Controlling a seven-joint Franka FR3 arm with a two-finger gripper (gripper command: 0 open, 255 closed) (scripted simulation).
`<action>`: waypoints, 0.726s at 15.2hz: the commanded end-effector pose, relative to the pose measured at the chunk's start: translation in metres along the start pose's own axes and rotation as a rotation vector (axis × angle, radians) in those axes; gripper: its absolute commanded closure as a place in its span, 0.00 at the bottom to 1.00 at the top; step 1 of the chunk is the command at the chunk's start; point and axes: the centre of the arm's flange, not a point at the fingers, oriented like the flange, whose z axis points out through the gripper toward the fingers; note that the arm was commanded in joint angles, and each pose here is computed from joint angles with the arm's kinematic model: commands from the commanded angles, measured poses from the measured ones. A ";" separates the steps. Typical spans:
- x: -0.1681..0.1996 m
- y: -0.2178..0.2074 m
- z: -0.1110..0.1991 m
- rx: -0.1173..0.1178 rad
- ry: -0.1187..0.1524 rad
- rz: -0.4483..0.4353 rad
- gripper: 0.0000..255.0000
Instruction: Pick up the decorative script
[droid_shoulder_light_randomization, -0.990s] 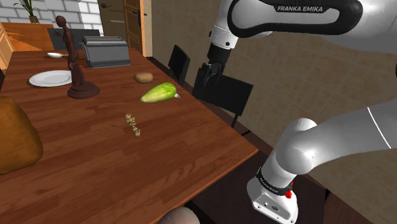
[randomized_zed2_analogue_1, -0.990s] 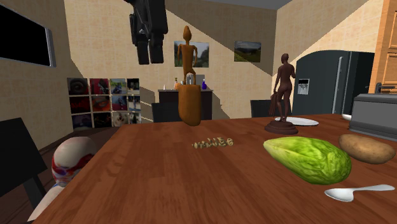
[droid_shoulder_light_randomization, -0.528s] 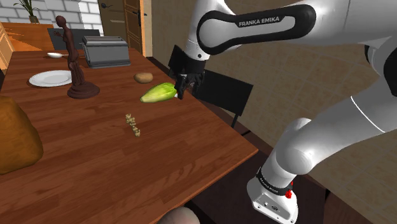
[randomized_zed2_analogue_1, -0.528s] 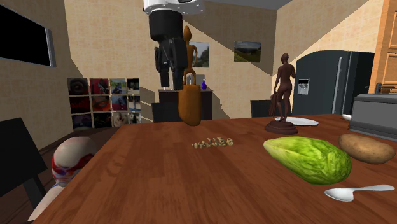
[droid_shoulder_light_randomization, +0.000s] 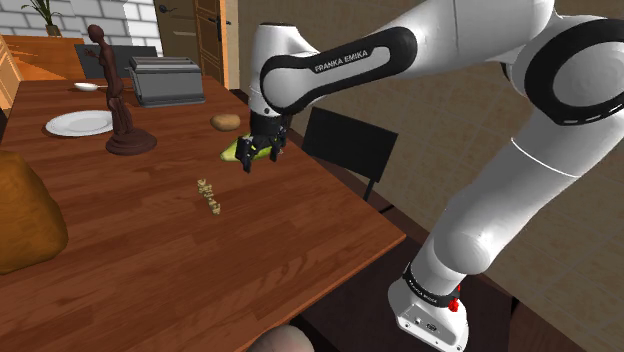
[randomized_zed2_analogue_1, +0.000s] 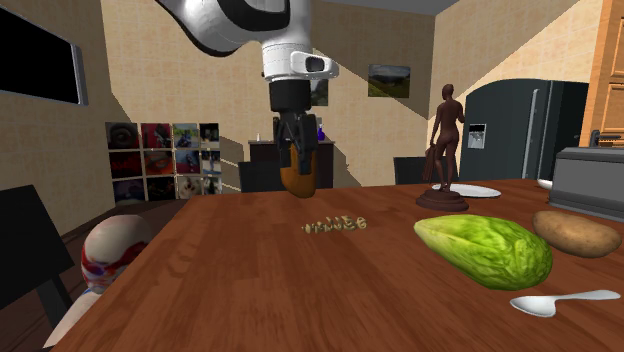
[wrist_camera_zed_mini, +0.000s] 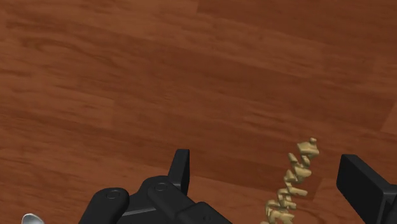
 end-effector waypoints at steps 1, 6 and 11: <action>0.017 -0.014 0.016 -0.007 -0.003 0.012 0.00; 0.059 -0.046 0.059 -0.026 -0.011 0.039 0.00; 0.102 -0.076 0.103 -0.046 -0.019 0.066 0.00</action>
